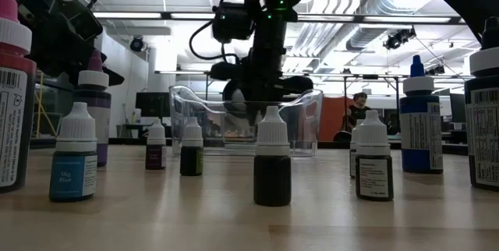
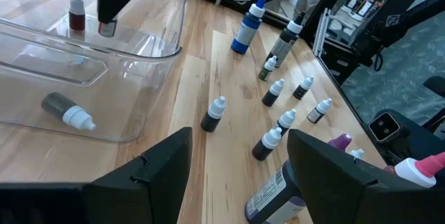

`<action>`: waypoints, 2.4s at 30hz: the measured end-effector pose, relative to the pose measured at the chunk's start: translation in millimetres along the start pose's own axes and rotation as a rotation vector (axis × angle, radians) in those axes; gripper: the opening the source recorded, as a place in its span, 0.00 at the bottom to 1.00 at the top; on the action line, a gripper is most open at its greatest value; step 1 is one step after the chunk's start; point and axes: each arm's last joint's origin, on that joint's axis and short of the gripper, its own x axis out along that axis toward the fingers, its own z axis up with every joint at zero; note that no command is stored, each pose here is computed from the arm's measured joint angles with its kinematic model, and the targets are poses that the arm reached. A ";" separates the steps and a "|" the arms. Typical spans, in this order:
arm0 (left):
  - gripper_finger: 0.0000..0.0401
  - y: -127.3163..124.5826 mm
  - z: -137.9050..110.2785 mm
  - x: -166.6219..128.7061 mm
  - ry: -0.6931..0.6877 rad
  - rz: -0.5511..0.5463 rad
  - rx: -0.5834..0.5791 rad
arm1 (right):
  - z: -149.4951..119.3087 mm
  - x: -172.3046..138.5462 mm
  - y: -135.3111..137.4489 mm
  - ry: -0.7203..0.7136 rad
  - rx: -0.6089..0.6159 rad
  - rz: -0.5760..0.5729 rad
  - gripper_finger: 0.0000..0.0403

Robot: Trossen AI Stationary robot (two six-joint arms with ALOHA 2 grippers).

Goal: Pick & Place food coloring
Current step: Put the small red food coloring bottle into the transparent bin, then put the small black food coloring bottle into the transparent bin

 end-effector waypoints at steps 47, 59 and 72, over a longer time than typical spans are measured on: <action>0.58 0.1 0.0 0.0 -0.001 0.002 0.000 | 19.6 4.8 1.4 -0.012 -0.096 0.068 0.42; 0.58 0.1 0.0 0.0 -0.001 0.002 0.000 | 20.1 -34.4 18.7 -0.042 -0.275 0.114 0.42; 0.58 0.1 0.0 0.0 -0.001 0.003 0.000 | -29.9 -99.0 56.9 -0.096 -0.916 0.166 0.41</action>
